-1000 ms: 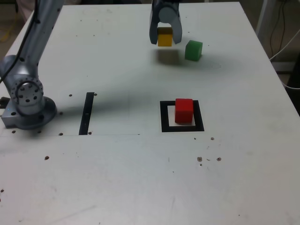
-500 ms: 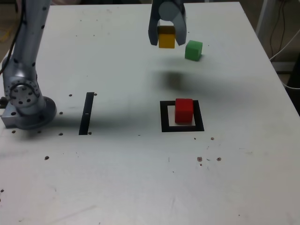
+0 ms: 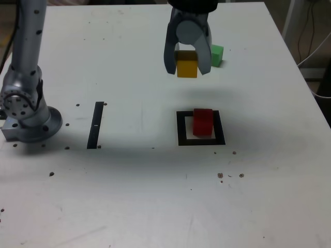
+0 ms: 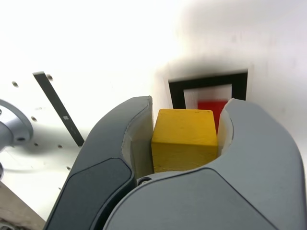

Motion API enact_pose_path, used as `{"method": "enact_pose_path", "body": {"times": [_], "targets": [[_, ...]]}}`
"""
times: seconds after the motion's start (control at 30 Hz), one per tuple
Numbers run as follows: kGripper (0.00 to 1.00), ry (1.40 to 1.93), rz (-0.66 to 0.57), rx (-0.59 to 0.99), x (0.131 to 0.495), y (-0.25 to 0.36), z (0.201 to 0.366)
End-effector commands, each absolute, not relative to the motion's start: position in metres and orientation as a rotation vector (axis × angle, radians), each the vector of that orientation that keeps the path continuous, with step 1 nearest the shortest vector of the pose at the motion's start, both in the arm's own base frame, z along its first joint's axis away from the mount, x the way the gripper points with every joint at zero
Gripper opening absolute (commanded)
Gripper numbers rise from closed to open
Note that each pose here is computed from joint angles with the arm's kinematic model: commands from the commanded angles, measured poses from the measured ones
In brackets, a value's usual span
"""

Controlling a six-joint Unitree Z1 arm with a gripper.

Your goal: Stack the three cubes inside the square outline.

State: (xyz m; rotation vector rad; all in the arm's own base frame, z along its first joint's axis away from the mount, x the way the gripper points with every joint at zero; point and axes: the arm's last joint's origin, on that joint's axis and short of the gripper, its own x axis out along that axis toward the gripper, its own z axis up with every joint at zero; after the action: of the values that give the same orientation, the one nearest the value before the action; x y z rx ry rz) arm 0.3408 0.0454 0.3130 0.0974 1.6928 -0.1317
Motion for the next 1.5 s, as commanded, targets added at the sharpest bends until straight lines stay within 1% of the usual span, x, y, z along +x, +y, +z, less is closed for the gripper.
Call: {"method": "enact_pose_path", "body": {"times": [0.0,0.27,0.73,1.17,1.47], "targets": [[0.4,1.683,-0.128,0.088,0.339,0.037,0.315],[0.4,1.672,-0.139,0.055,0.341,0.012,0.306],[0.4,1.643,-0.176,0.001,0.352,-0.003,0.285],[0.4,1.664,-0.179,-0.003,0.36,-0.004,0.264],[0.4,1.678,-0.171,0.006,0.367,-0.003,0.253]]}}
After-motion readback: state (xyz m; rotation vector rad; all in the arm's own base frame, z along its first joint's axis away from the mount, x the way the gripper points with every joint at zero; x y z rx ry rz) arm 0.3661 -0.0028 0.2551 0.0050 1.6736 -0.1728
